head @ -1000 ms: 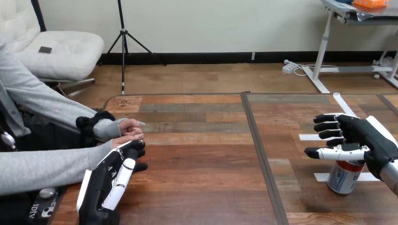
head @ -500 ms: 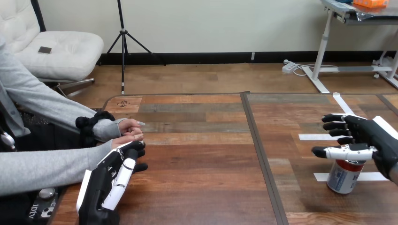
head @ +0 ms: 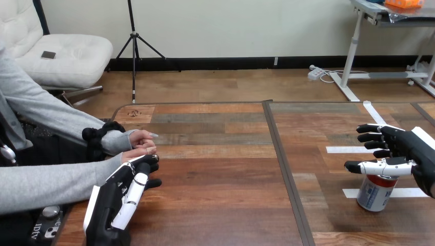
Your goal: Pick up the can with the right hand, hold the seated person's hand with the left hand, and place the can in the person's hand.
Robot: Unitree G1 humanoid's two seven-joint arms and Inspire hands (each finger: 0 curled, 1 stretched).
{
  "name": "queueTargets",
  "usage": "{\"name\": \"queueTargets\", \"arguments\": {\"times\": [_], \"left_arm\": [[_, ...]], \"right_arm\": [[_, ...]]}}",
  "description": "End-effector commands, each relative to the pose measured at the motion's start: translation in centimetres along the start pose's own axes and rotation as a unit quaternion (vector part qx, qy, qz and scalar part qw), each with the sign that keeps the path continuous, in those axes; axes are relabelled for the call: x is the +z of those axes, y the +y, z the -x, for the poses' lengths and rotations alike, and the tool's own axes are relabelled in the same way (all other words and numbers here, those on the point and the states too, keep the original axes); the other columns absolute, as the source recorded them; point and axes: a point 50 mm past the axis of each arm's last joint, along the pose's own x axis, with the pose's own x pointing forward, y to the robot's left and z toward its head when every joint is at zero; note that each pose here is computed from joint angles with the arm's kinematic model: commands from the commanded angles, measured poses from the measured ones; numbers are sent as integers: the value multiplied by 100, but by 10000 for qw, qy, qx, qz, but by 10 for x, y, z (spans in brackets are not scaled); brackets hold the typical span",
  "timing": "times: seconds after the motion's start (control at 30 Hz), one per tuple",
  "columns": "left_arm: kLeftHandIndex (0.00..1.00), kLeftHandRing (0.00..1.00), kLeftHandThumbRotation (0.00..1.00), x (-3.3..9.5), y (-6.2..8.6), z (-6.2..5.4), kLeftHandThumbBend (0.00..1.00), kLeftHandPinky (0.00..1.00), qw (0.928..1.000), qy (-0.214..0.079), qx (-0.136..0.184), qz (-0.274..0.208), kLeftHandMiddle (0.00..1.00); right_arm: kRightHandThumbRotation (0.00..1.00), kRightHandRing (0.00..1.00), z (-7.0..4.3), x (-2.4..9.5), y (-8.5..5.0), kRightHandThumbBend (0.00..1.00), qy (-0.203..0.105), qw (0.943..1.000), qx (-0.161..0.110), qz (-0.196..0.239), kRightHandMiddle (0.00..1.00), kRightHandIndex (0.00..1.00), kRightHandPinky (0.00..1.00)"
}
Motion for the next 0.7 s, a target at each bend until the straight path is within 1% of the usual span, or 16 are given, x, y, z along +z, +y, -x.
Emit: {"name": "queueTargets", "arguments": {"times": [0.0, 0.23, 0.47, 0.67], "left_arm": [[66, 80, 63, 19, -2, -22, 43, 68, 9986, -507, -121, -67, 78], [66, 81, 64, 20, -2, -21, 42, 69, 9985, -518, -157, -109, 78], [66, 81, 64, 20, -2, -22, 41, 70, 9984, -523, -194, -97, 79], [66, 82, 65, 20, -2, -22, 39, 71, 9984, -522, -198, -92, 79]], "right_arm": [[22, 83, -8, 34, -20, 100, -629, 9972, -231, 325, 81, 82, 82], [24, 83, -7, 33, -22, 100, -615, 9975, -212, 275, 81, 82, 81], [20, 84, -7, 32, -24, 100, -473, 9985, -169, 237, 82, 83, 82], [17, 84, -5, 32, -25, 100, -523, 9981, -148, 288, 82, 82, 82]]}}
